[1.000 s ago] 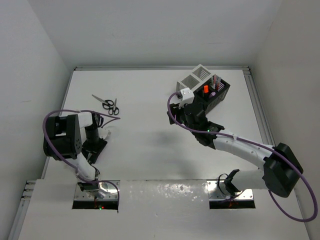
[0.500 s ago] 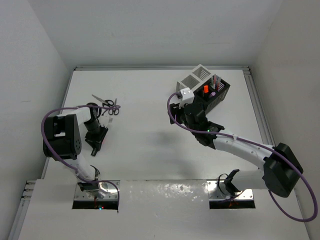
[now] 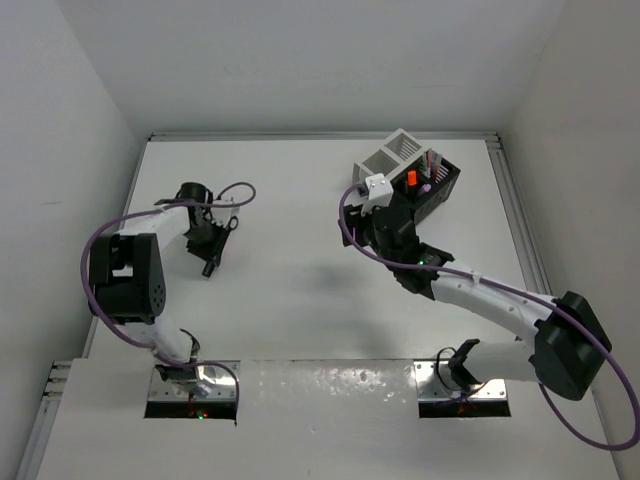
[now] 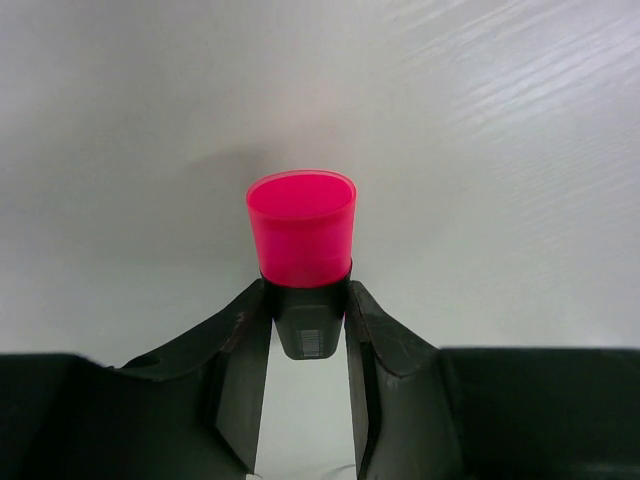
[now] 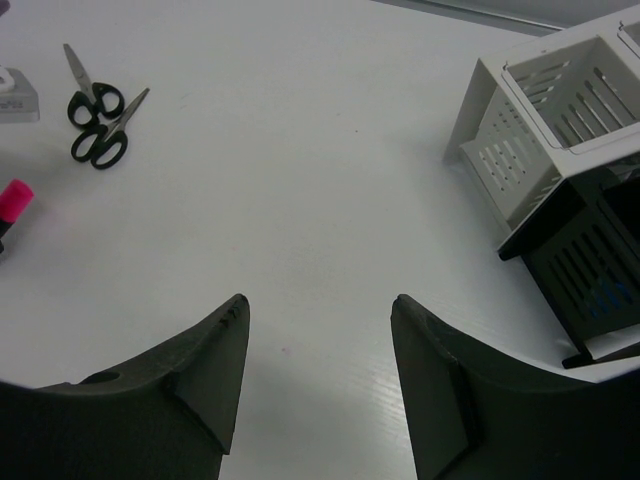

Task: Sort the stationery into containers
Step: Pick up the pen from the center of the board, then place the pen in the storage box.

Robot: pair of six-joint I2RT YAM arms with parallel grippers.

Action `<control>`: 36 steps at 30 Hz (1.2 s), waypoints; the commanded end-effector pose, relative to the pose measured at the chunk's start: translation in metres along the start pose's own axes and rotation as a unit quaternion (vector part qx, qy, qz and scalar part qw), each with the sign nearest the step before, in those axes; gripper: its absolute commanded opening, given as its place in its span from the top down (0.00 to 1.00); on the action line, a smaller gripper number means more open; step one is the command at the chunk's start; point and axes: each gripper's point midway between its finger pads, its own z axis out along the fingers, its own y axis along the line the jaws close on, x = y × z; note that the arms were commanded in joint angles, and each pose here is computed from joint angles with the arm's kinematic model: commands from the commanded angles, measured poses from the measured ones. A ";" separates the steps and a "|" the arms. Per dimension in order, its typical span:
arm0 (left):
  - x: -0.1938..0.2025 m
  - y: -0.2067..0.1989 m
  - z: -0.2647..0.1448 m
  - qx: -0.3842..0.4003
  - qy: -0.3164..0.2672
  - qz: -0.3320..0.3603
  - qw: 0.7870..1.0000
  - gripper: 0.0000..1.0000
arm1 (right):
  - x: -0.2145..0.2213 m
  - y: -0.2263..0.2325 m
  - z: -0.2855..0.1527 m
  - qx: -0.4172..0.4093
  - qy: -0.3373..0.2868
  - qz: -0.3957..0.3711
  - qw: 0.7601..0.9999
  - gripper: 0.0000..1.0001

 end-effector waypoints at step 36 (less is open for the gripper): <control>-0.173 -0.161 -0.201 0.026 -0.308 0.239 0.921 1.00 | -0.126 0.135 0.067 -0.234 -0.101 0.288 0.923 0.55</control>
